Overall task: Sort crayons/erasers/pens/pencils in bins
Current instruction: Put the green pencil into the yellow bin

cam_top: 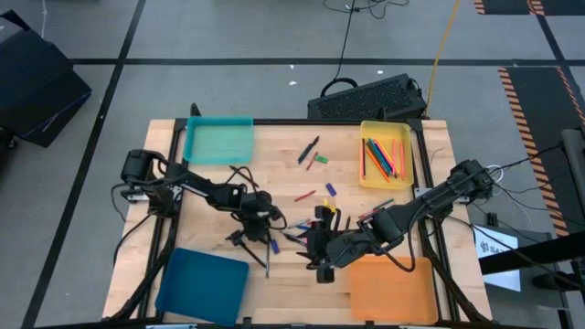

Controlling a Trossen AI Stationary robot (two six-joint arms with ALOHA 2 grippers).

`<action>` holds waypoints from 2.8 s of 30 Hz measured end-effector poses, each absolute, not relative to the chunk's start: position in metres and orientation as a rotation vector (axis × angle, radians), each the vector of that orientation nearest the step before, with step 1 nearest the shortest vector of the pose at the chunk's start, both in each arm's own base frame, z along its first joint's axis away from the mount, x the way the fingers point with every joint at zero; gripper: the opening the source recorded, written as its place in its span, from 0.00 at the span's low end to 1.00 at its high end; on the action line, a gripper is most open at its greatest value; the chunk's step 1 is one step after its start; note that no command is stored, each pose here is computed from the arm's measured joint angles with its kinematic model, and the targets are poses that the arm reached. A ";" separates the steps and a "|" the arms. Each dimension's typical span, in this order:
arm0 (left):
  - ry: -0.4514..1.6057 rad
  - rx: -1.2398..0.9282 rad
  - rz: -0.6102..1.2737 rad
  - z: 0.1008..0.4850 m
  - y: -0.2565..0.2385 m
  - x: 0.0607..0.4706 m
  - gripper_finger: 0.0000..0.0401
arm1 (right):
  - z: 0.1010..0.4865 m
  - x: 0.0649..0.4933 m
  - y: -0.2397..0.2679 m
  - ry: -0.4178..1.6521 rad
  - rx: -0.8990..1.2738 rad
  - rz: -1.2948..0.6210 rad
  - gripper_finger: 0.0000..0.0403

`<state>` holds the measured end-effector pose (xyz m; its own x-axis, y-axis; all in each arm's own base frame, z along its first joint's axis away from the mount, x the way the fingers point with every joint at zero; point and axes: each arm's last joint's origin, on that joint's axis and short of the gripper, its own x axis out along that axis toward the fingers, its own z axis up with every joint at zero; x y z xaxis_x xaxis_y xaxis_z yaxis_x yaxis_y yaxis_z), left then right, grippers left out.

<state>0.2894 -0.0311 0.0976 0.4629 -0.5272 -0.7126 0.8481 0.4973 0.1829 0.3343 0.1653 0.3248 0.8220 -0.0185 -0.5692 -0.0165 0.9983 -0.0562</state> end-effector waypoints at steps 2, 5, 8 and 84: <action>0.646 0.556 -0.908 0.095 -0.031 0.287 0.22 | 0.326 0.335 0.166 0.595 -0.065 0.004 0.43; 0.667 0.523 -0.900 0.093 -0.031 0.284 0.22 | 0.326 0.335 0.166 0.589 -0.086 0.011 0.43; 0.707 0.466 -0.873 0.093 -0.032 0.283 0.22 | 0.326 0.335 0.166 0.587 -0.094 0.013 0.43; 0.490 0.309 -0.939 0.051 -0.078 0.317 0.08 | 0.323 0.334 0.163 0.623 -0.108 0.009 0.43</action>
